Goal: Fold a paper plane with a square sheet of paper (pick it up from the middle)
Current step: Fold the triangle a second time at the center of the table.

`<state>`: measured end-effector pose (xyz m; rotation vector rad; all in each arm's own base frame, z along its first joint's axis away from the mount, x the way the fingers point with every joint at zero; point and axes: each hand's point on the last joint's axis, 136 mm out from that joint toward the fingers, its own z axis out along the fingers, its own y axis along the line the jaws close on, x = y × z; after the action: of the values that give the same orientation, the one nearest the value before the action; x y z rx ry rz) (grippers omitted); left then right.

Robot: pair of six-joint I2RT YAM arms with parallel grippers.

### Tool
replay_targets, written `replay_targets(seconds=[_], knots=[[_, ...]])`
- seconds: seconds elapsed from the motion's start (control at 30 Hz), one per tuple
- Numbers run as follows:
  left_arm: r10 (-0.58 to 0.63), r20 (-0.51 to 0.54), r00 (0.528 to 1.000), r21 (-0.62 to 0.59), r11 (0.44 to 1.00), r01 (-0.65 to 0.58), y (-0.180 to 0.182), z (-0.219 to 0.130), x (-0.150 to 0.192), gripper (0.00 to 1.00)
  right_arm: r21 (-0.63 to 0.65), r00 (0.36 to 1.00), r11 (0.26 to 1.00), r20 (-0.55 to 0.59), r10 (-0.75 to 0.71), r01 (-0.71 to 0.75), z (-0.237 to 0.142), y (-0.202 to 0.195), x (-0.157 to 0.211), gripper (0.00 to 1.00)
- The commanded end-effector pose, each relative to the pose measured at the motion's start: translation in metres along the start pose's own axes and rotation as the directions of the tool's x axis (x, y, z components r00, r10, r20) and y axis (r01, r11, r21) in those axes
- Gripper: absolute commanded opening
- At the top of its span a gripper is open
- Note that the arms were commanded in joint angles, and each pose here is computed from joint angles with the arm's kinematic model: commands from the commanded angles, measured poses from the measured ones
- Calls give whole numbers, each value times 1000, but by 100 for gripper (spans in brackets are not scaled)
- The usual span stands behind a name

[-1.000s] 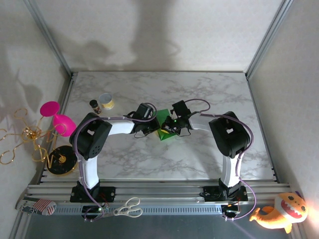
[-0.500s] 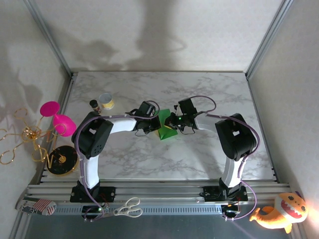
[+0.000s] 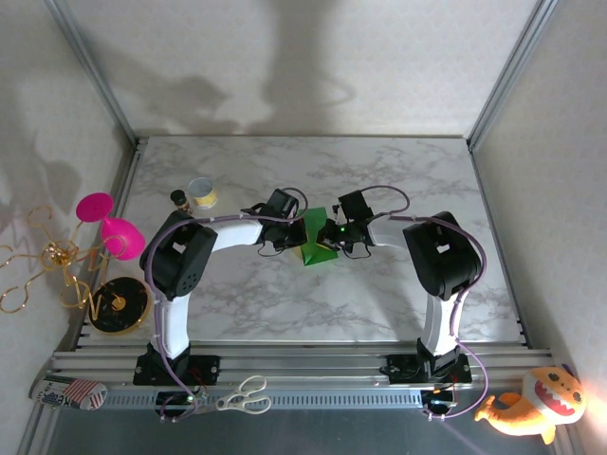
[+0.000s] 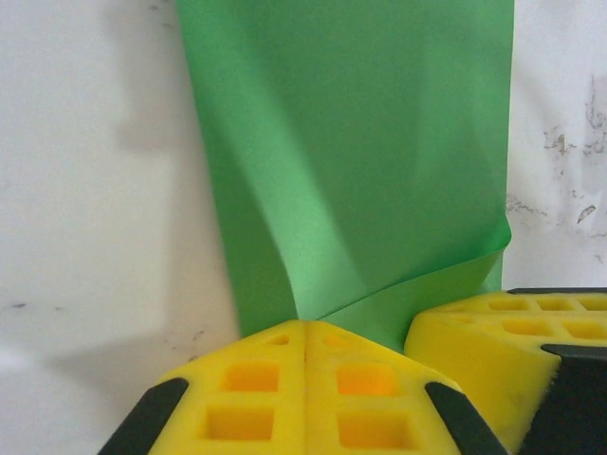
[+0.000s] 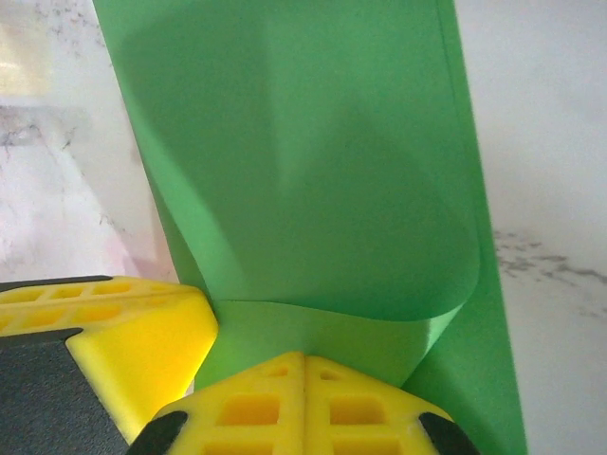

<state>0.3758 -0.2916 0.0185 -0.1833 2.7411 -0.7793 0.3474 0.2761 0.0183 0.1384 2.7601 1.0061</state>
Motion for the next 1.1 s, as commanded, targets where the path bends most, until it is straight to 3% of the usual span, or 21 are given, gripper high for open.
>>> replay_targets(seconds=[0.0, 0.17, 0.27, 0.53, 0.77, 1.07], knots=[[16, -25, 1000, -63, 998, -17, 12, 5, 5, 0, 133, 999, 991, -11, 38, -36, 6, -40, 11, 6], [0, 25, 1000, 24, 1000, 0, -16, -14, -7, 1, 198, 997, 978, -21, 78, -72, 10, -60, 20, 5], [-27, 49, 998, 62, 998, 24, -26, -28, -7, 8, 228, 995, 970, -27, 97, -88, 11, -68, 25, 5], [-58, -5, 998, 101, 993, 58, -38, -34, 29, 12, 297, 992, 949, -37, 125, -108, 11, -85, 32, 5], [-42, -63, 997, 77, 996, 46, -44, -17, 53, 12, 321, 988, 939, -49, 146, -123, 12, -92, 37, 5], [-45, -47, 998, -1, 999, 45, -26, -9, 55, 12, 328, 987, 936, -54, 152, -126, 12, -94, 40, 5]])
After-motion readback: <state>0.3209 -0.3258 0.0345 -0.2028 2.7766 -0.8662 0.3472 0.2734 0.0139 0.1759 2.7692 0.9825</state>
